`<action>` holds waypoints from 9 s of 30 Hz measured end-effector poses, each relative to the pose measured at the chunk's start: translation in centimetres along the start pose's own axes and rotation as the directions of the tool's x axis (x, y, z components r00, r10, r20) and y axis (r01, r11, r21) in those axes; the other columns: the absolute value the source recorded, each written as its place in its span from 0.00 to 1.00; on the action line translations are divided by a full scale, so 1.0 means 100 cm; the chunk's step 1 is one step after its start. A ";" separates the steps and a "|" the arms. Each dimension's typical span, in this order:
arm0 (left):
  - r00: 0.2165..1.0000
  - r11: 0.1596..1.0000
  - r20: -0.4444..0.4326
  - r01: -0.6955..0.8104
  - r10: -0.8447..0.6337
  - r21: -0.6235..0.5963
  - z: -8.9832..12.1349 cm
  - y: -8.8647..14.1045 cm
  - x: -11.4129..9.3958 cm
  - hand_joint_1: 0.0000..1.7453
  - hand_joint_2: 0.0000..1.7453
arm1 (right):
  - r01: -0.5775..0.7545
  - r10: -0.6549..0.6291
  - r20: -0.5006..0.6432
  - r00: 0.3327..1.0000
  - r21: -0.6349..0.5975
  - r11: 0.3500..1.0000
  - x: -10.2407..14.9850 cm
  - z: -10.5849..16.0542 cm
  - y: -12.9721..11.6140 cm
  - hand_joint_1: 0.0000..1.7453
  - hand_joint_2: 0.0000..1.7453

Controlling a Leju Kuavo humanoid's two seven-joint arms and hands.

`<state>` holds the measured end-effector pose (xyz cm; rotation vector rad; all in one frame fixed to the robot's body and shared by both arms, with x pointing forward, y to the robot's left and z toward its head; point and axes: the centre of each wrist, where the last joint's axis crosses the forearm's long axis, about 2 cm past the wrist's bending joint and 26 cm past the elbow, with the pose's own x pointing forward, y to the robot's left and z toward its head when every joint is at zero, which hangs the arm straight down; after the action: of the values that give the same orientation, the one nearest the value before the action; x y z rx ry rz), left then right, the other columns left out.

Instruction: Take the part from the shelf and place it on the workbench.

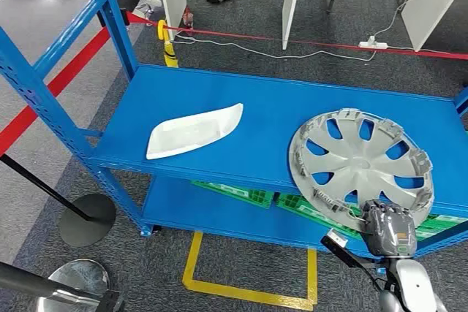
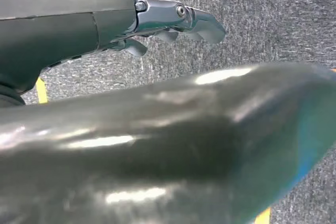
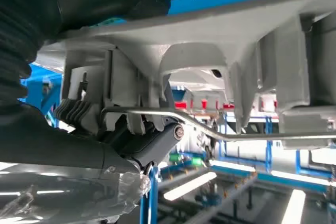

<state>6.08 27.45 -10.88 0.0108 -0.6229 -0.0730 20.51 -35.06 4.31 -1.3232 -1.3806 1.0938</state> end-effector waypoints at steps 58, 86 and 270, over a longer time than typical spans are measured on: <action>0.989 0.979 0.107 0.078 -0.099 0.186 -0.002 -0.009 0.006 0.00 1.00 | 0.151 -0.087 0.139 0.986 -0.562 0.814 0.101 0.006 -0.131 1.00 1.00; 0.979 0.965 0.083 0.166 -0.186 0.202 -0.004 -0.008 0.011 0.00 1.00 | 0.132 0.005 0.245 0.970 -0.542 0.830 0.078 0.024 -0.115 1.00 1.00; 0.928 0.927 0.024 0.369 -0.371 0.062 -0.013 -0.030 0.035 0.00 1.00 | -0.098 0.045 -0.109 0.993 -0.550 0.830 0.043 0.097 -0.172 1.00 1.00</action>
<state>9.45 24.22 -9.96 0.1833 -0.6524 -0.4228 7.54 -31.40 19.37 -1.8280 -1.6614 0.6783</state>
